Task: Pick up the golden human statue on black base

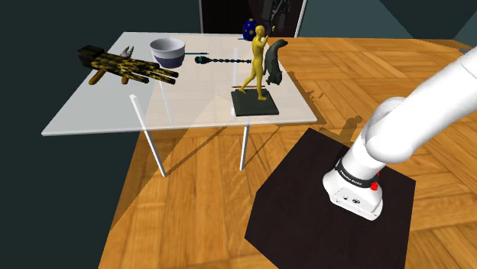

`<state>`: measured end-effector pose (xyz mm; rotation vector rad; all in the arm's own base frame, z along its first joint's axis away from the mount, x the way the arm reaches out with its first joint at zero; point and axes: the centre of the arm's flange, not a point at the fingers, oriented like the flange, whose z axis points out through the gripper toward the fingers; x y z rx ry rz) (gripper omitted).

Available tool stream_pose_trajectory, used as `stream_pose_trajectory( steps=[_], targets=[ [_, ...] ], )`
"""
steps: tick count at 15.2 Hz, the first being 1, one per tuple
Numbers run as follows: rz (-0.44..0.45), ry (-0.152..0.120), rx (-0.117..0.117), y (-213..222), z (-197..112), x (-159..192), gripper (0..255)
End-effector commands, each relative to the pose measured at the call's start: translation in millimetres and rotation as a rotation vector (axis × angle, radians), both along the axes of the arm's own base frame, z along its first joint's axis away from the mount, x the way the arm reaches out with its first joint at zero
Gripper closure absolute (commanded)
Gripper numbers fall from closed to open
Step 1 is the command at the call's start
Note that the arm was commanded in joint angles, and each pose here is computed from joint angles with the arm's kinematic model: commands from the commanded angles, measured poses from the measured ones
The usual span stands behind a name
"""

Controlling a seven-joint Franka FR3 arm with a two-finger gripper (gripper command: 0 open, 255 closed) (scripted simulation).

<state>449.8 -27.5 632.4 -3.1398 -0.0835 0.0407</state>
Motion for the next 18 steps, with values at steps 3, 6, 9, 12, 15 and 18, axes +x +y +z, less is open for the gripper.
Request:
stream_pose_trajectory(
  steps=[3,6,9,12,15,18],
  targets=[
    [0.049,0.025,-0.006,-7,11,55,0],
    [0.056,0.028,-0.006,-7,2,62,0],
    [0.056,0.028,-0.006,-7,-14,62,0],
    [0.056,0.028,-0.006,-7,-27,62,0],
    [0.055,0.028,-0.006,-7,-27,62,255],
    [0.055,0.028,-0.006,-7,-27,62,255]
  ],
)
